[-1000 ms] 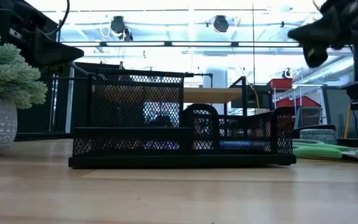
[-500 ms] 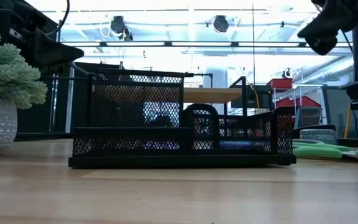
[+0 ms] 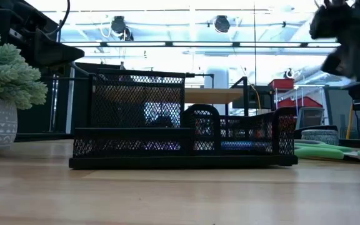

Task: Pick and place office supplies into organizer
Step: Put the black calculator on the shelf

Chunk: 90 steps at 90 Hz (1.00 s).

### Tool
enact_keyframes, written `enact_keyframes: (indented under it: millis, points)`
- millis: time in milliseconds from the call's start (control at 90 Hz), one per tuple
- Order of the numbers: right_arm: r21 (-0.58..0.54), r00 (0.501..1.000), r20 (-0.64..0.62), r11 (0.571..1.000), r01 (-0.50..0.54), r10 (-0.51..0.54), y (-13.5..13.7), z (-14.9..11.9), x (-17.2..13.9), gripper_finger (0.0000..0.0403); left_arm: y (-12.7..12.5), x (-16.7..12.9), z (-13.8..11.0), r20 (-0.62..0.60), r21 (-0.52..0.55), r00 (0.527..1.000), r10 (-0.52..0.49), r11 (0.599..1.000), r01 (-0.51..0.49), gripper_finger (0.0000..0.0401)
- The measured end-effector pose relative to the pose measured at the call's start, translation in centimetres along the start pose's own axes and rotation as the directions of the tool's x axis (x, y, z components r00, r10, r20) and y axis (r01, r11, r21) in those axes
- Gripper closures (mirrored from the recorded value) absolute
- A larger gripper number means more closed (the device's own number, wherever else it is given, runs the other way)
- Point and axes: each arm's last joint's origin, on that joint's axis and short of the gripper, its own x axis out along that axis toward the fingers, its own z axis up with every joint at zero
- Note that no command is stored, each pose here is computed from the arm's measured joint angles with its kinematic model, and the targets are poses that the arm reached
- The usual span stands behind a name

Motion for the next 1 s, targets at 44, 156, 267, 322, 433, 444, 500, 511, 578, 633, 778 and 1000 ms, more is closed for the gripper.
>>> enact_keyframes:
  millis: [44, 156, 267, 322, 433, 444, 500, 511, 578, 633, 778, 1000]
  points:
    - [-0.004, 0.999, -0.049, 1.0, 0.014, -0.014, 0.1, -0.2, 0.3, 0.0403, 0.0, 0.0, 0.0, 0.0, 0.0, 1.0, 0.0, 1.0, 0.0, 0.0391]
    - [-0.025, 0.991, -0.126, 0.999, 0.033, -0.036, 0.2, -0.6, 0.7, 0.0403, 0.0, 0.0, 0.0, 0.0, 0.0, 1.0, 0.0, 1.0, 0.0, 0.0391]
    - [-0.022, 0.989, -0.144, 0.999, 0.036, -0.039, 0.4, -0.6, 0.9, 0.0403, 0.0, 0.0, 0.0, 0.0, 0.0, 1.0, 0.0, 1.0, 0.0, 0.0391]
    - [-0.015, 0.989, -0.145, 0.999, 0.04, -0.041, 0.4, -0.6, 1.0, 0.0403, 0.0, 0.0, 0.0, 0.0, 0.0, 1.0, 0.0, 1.0, 0.0, 0.0391]
    - [-0.032, 0.989, -0.144, 0.999, 0.039, -0.043, 0.4, -0.6, 1.0, 0.0391, 0.0, 0.0, 0.0, 0.0, 0.0, 1.0, 0.0, 1.0, 0.0, 0.0391]
    - [-0.032, 0.989, -0.144, 0.999, 0.04, -0.044, 0.4, -0.6, 1.0, 0.0388, 0.0, 0.0, 0.0, 0.0, 0.0, 1.0, 0.0, 1.0, 0.0, 0.0391]
    - [-0.035, 0.989, -0.133, 0.997, 0.062, -0.067, 0.3, -0.6, 1.0, 0.0372, 0.0, 0.0, 0.0, 0.0, 0.0, 1.0, 0.0, 1.0, 0.0, 0.0391]
    - [-0.036, 0.989, -0.13, 0.997, 0.069, -0.073, 0.3, -0.5, 1.0, 0.0368, 0.0, 0.0, 0.0, 0.0, 0.0, 1.0, 0.0, 1.0, 0.0, 0.0391]
    - [-0.043, 0.988, -0.114, 0.994, 0.103, -0.107, 0.2, -0.5, 1.0, 0.034, 0.0, 0.0, 0.0, 0.0, 0.0, 1.0, 0.0, 1.0, 0.0, 0.0391]
    - [-0.051, 0.987, -0.106, 0.992, 0.119, -0.124, 0.1, -0.5, 1.0, 0.0313, 0.0, 0.0, 0.0, 0.0, 0.0, 1.0, 0.0, 1.0, 0.0, 0.0391]
    - [-0.054, 0.986, -0.101, 0.99, 0.129, -0.134, 0.1, -0.4, 1.0, 0.0236, 0.0, 0.0, 0.0, 0.0, 0.0, 1.0, 0.0, 1.0, 0.0, 0.0391]
    - [-0.009, 0.987, -0.133, 0.996, 0.091, -0.091, 0.2, -0.5, 1.4, 0.0174, 0.0, 0.0, 0.0, 0.0, 0.0, 1.0, 0.0, 1.0, 0.0, 0.0391]
